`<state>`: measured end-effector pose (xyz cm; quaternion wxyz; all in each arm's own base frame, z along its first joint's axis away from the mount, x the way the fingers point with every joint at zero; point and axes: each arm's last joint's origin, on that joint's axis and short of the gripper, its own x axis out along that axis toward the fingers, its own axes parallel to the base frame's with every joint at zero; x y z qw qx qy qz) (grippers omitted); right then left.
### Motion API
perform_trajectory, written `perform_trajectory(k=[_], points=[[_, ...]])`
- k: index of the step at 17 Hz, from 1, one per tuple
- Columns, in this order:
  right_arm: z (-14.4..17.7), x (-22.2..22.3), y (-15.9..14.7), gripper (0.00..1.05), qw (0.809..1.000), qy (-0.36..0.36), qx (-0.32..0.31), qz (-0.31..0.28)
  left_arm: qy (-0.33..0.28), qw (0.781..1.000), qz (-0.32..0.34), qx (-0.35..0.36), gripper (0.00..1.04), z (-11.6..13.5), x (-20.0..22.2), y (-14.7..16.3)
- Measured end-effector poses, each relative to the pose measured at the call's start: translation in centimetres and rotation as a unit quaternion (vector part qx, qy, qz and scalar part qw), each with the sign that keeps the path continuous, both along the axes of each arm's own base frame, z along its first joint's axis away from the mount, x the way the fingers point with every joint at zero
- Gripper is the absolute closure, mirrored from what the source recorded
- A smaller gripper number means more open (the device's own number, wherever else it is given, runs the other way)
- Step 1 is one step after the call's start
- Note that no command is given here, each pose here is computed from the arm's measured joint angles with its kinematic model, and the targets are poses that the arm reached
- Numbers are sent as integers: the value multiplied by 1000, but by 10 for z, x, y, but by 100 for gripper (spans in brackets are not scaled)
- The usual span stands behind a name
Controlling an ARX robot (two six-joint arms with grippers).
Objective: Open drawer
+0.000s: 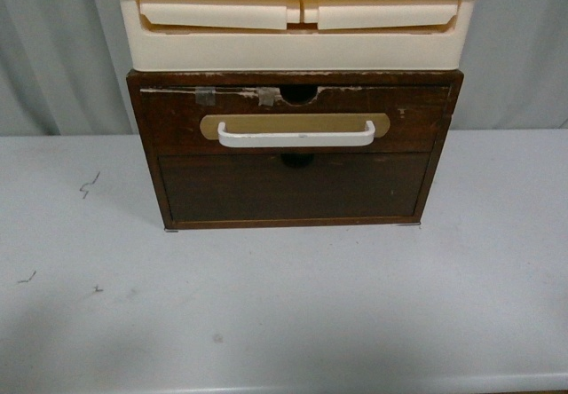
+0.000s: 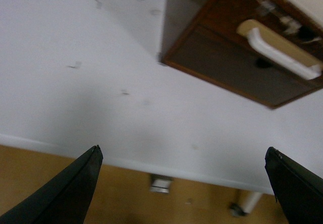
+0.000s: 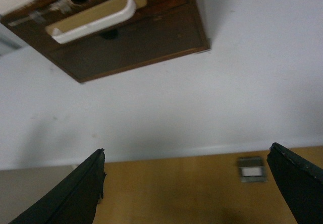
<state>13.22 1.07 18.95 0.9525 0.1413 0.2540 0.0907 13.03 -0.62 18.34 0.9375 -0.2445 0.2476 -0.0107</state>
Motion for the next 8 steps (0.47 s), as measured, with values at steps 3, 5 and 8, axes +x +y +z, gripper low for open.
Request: perform_trajectory(k=[3,5,8], points=[[-28,107,25,6,967,27,248,44,30,952,-85,-294,7,-16,114,-59],[-38,142,35,6,953,27,300,36,45,944,-83,-315,7,-32,142,-70],[-56,180,53,6,945,46,323,23,54,935,-79,-342,7,-53,174,-79]])
